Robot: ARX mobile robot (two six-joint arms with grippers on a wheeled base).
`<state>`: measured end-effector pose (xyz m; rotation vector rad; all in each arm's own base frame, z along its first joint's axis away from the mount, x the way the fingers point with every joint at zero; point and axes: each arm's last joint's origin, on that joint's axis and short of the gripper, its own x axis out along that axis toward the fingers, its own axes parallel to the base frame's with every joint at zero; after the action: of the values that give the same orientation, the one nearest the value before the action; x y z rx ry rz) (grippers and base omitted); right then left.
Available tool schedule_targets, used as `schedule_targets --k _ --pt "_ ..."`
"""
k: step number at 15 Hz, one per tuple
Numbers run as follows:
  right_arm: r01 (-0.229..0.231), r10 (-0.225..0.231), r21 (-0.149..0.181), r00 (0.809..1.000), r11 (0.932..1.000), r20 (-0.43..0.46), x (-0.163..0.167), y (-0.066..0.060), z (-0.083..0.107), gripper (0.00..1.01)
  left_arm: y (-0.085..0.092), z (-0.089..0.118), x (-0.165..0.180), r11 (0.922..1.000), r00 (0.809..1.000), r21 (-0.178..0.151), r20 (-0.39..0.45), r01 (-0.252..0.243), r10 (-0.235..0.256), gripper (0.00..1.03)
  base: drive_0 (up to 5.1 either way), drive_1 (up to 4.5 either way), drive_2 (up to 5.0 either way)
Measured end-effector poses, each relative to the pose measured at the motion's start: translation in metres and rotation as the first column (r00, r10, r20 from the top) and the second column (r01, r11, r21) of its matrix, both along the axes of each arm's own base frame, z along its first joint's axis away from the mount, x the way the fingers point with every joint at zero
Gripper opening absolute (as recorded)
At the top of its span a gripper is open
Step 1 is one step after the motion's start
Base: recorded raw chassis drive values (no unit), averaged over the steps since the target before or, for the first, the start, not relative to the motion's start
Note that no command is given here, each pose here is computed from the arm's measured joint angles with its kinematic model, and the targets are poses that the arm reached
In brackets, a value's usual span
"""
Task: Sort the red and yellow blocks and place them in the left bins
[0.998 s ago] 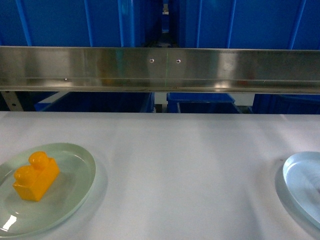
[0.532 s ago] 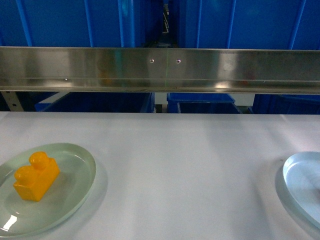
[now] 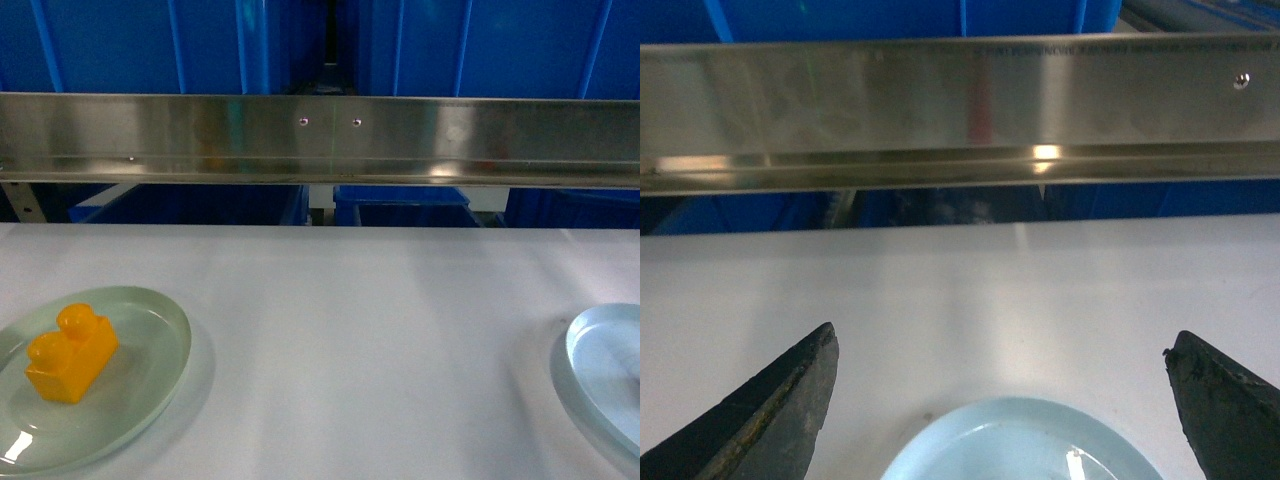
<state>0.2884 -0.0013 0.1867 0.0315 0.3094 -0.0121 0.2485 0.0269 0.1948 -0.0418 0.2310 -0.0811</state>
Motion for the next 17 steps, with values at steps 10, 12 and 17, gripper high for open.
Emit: schedule_targets --k 10,12,17 --pt "0.018 -0.059 -0.142 0.954 0.9897 -0.294 0.036 -0.033 -0.068 0.98 -0.015 -0.016 0.004 0.9957 0.993 -0.015 -0.072 0.091 -0.092 0.98 0.0 0.0 0.0" --pt "0.013 -0.052 -0.124 0.949 0.9922 -0.312 0.029 -0.032 -0.066 0.98 -0.015 -0.016 0.004 0.9957 0.993 -0.015 -0.072 0.091 -0.092 0.98 0.0 0.0 0.0" --pt "-0.004 0.0 -0.01 0.925 0.9999 -0.379 0.007 -0.026 -0.059 0.98 -0.015 -0.016 0.004 0.9957 0.993 -0.015 -0.072 0.091 -0.092 0.98 0.0 0.0 0.0"
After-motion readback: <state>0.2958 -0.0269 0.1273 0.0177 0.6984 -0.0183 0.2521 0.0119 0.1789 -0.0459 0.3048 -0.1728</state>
